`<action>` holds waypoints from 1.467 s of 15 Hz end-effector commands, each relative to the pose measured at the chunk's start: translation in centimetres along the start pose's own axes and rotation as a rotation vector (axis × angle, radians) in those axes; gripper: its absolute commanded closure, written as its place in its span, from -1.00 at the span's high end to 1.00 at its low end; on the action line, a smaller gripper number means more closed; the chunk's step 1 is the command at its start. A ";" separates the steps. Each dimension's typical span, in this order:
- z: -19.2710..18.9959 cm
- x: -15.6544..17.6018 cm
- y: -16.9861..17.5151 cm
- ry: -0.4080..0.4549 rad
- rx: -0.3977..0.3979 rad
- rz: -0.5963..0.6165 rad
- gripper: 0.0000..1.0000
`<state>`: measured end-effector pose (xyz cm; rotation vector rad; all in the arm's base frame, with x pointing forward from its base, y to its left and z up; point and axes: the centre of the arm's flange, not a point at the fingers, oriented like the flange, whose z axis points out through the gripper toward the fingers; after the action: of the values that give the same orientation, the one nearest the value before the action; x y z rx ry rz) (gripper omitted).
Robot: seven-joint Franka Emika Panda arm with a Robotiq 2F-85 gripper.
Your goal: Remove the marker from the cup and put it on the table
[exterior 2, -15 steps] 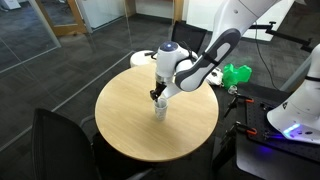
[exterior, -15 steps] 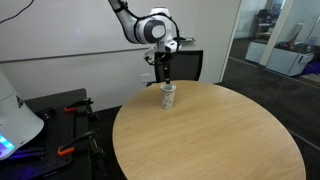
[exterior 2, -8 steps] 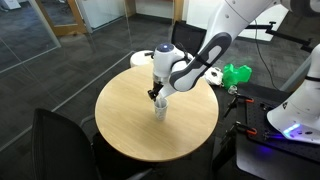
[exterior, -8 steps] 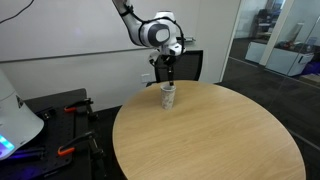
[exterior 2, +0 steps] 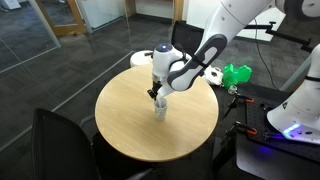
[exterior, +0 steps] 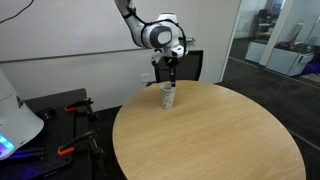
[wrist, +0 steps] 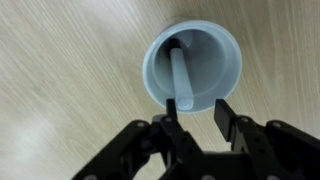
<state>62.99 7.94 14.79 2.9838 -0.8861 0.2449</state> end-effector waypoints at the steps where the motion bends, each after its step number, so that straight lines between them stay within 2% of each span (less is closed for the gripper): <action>1: -0.5 0.3 0.3 -0.012 -0.013 0.000 -0.03; 6: -0.6 -0.3 0.7 -0.018 -0.013 0.001 -0.24; 13: -1.0 -1.3 1.4 -0.021 -0.017 0.002 -0.17; 17: -0.9 -1.5 1.2 -0.028 -0.016 -0.007 -0.27; 22: -1.0 -1.7 0.8 -0.032 -0.017 -0.016 -0.27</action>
<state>61.76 8.11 14.21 2.9766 -0.8751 0.2100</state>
